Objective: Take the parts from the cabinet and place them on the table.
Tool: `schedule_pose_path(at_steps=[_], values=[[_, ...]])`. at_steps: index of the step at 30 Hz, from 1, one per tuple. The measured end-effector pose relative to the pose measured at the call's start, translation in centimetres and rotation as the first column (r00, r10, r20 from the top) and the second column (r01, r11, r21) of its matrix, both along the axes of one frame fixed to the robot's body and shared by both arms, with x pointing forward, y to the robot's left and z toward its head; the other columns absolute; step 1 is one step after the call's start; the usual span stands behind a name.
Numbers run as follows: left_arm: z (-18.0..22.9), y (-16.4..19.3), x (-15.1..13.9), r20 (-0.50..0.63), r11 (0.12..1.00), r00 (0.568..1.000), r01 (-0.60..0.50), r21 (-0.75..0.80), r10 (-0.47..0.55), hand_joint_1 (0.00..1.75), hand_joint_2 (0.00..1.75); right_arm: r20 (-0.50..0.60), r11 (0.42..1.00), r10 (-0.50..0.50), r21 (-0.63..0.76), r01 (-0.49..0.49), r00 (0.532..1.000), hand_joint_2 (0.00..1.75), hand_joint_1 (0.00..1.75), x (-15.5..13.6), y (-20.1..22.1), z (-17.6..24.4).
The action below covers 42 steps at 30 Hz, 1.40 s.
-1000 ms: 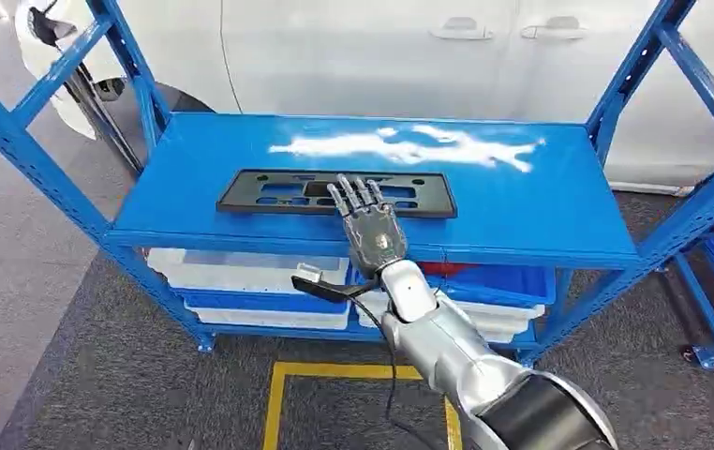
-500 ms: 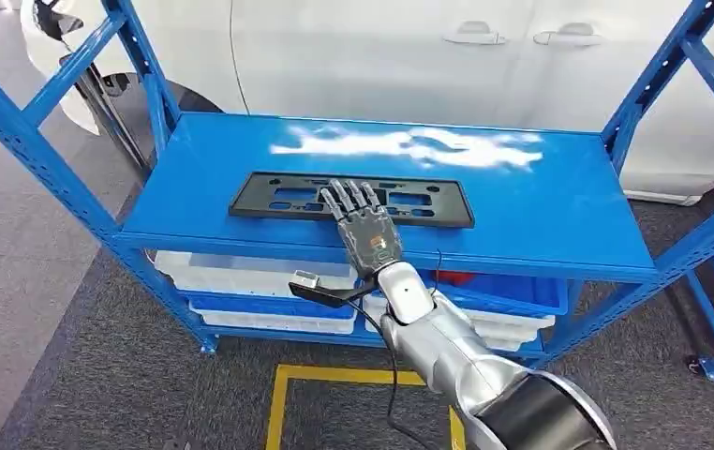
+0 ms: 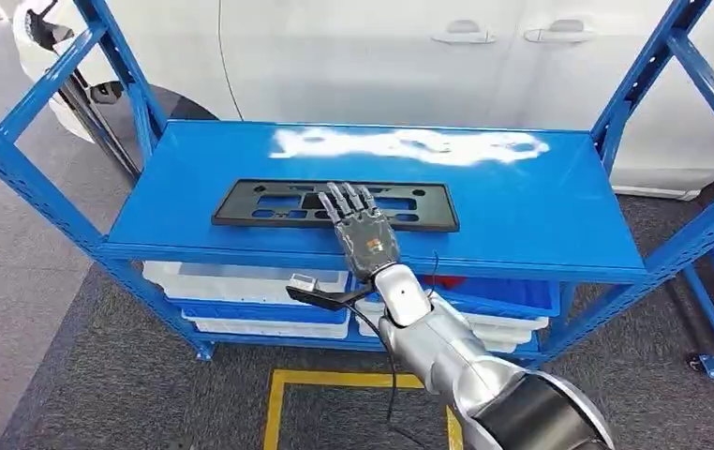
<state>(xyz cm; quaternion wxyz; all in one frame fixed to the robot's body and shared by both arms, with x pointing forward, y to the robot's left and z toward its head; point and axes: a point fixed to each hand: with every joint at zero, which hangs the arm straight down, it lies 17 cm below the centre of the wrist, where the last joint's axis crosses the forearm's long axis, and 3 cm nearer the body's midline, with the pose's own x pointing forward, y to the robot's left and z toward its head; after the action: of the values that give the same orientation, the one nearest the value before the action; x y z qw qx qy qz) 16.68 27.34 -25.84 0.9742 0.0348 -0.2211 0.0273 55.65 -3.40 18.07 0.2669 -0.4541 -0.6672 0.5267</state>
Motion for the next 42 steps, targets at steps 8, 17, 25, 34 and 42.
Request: schedule_pose_path(at_steps=[8,17,25,34,42], values=[[0.0,0.0,0.0,0.002,1.000,1.000,-0.004,-0.001,0.004,0.00,0.00,0.009,1.000,0.006,-0.011,-0.006,1.000,1.75,0.00,0.0,0.3,0.3],[0.0,-0.3,-0.1,0.000,1.000,1.000,-0.002,-0.008,0.002,0.00,0.00,0.004,0.999,-0.010,-0.043,0.010,1.000,1.75,0.00,0.1,0.1,-0.2],[0.0,-0.2,-0.2,0.001,1.000,1.000,0.002,-0.005,-0.002,0.00,0.00,0.010,0.999,-0.005,-0.052,0.006,1.000,1.75,0.00,0.0,0.4,-0.1],[0.0,-0.1,-0.2,0.002,1.000,1.000,0.002,-0.004,-0.002,0.00,0.00,0.013,0.998,0.010,-0.059,-0.009,1.000,1.75,0.00,-0.2,0.9,-0.1],[0.0,-0.2,-0.3,0.001,1.000,1.000,0.000,-0.006,0.000,0.00,0.00,-0.013,0.996,0.011,-0.092,-0.012,1.000,1.75,0.00,-0.4,1.0,-1.2]])
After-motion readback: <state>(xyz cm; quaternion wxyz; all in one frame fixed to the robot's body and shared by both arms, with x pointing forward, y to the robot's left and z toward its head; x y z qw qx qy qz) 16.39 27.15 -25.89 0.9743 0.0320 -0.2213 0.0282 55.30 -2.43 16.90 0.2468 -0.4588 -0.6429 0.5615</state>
